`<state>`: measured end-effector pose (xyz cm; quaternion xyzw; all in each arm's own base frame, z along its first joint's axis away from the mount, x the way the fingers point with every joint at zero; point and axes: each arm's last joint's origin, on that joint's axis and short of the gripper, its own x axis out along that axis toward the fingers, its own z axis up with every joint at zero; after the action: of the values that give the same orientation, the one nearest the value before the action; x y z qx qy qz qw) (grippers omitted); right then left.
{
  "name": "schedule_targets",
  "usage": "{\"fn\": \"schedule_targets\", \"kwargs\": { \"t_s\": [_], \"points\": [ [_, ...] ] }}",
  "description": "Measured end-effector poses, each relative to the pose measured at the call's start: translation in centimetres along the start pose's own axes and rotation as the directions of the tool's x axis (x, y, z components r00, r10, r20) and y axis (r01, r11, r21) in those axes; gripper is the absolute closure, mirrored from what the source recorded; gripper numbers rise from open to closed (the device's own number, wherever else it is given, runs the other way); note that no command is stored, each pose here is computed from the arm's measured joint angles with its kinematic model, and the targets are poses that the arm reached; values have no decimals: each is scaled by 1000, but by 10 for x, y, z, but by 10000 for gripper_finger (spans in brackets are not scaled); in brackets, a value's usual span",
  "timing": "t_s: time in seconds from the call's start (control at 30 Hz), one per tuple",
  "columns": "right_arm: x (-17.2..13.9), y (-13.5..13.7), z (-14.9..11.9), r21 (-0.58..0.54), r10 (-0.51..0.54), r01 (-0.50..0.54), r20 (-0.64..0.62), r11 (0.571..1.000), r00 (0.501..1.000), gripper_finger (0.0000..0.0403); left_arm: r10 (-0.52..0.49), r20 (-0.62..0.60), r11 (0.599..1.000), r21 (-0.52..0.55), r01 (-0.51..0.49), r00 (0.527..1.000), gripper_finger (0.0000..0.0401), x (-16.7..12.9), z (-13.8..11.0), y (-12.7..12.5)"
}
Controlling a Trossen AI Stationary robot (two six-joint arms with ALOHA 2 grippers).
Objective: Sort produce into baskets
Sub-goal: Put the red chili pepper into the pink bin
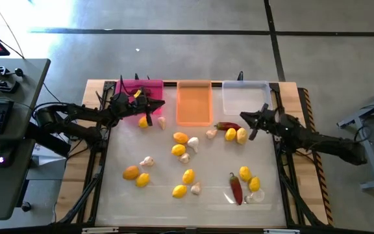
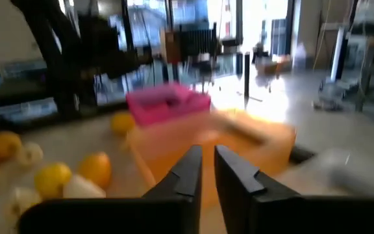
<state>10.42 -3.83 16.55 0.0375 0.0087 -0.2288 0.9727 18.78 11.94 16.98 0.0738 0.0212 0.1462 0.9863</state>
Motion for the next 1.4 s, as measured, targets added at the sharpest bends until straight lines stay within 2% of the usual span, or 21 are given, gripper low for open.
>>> {"fn": "schedule_targets", "kwargs": {
  "t_s": [0.1,0.33,0.43,0.57,0.7,1.07,1.23,1.4],
  "points": [
    [6,1,-4,-11,-6,5,-81,1000,997,326,1,6,1000,10,-1,1000,393,0,1,0],
    [24,5,15,-39,-22,13,-253,999,967,242,4,5,1000,11,-4,1000,393,0,1,0],
    [34,7,27,-40,-35,22,-365,999,930,221,5,4,1000,11,-5,1000,393,0,1,0],
    [49,10,36,-70,-60,27,-533,997,844,208,4,4,1000,10,-4,1000,393,0,1,0],
    [67,14,41,-62,-33,-8,-625,998,780,205,4,3,1000,2,-4,1000,393,0,1,0],
    [112,36,30,-92,5,-116,-763,989,646,199,4,2,1000,2,-4,1000,393,0,1,0],
    [128,48,27,-123,-1,-156,-790,980,613,154,4,2,1000,1,-4,1000,393,0,1,0],
    [140,50,20,-212,-89,-174,-840,962,535,110,4,2,1000,0,-4,1000,393,0,1,0]
  ]
}}
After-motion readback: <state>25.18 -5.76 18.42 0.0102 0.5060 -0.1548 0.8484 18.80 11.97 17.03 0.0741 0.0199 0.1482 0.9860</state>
